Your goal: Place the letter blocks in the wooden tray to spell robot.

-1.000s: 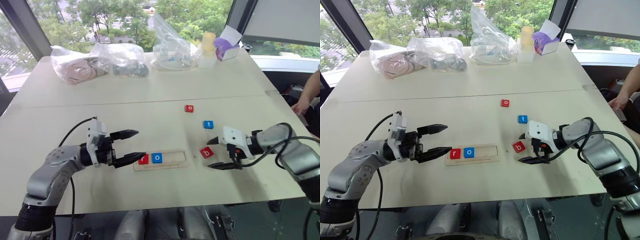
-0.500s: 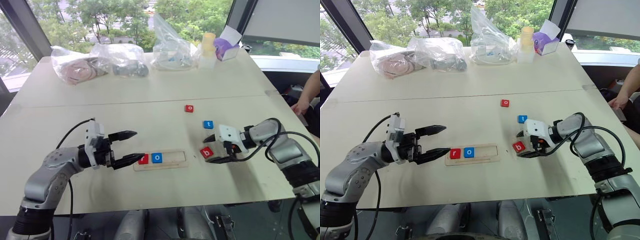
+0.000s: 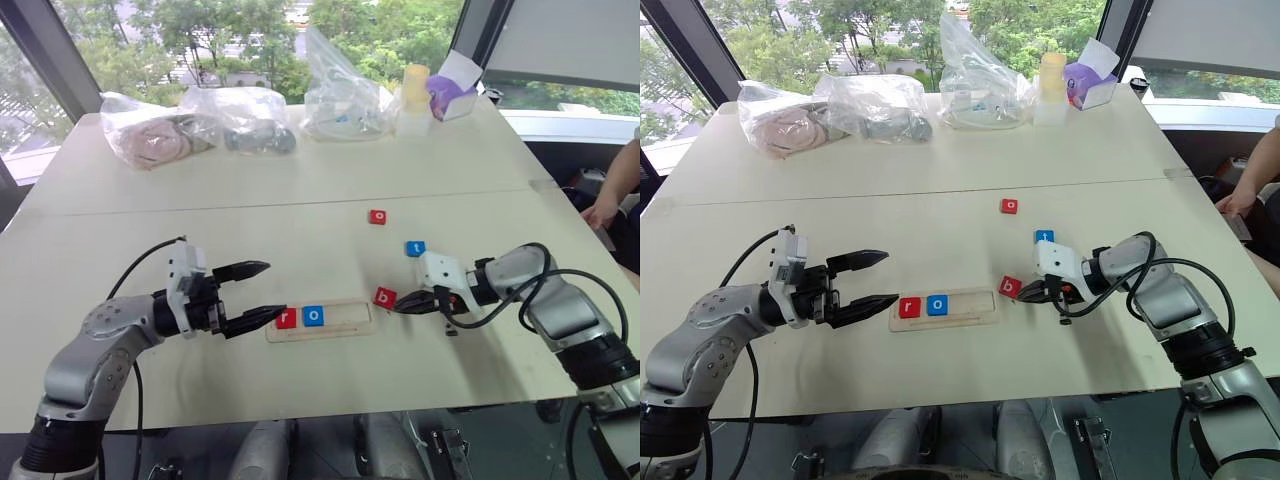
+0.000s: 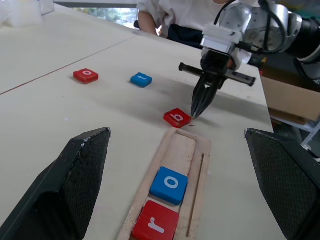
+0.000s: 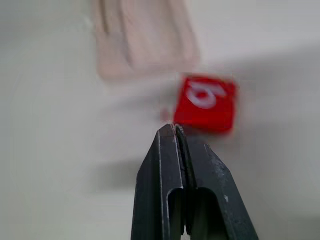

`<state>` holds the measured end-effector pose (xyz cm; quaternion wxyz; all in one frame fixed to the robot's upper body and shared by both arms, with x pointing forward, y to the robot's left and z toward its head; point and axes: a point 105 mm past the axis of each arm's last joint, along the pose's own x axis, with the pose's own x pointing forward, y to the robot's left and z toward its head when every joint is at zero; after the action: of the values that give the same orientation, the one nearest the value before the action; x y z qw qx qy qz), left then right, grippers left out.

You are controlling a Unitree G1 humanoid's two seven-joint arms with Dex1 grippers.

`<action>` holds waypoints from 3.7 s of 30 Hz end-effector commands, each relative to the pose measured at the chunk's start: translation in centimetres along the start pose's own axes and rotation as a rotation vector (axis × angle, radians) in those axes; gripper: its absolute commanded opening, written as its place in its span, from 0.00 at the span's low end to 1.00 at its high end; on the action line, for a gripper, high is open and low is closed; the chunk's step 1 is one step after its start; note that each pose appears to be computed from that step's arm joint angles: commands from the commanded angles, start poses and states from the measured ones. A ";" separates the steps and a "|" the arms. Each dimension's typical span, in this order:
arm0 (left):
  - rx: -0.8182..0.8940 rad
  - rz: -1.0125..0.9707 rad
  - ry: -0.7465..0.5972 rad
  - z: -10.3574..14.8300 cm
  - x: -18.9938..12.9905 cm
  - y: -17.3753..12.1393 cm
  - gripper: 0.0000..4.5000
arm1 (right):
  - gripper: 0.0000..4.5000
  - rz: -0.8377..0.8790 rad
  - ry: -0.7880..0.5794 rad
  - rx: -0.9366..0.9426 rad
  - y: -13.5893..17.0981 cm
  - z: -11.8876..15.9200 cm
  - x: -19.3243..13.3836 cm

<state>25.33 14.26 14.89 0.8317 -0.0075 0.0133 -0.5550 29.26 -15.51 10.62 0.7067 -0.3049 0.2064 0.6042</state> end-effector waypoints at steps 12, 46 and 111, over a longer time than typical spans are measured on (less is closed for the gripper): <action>0.050 0.005 -0.016 0.9 -0.1 -0.1 1.00 | 0.75 -0.109 0.005 0.052 -1.7 0.5 -1.7; 0.074 -0.005 0.007 0.6 -0.4 -0.1 1.00 | 0.25 -0.072 -0.063 -0.044 -1.5 4.8 -0.2; 0.065 0.044 -0.016 0.2 0.1 -0.5 1.00 | 0.99 -0.149 -0.111 -0.048 -3.4 7.1 3.7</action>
<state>25.13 14.21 14.17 0.8461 0.0050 0.0113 -0.5329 31.60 -7.91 12.12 0.7326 -0.2931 0.1632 0.5923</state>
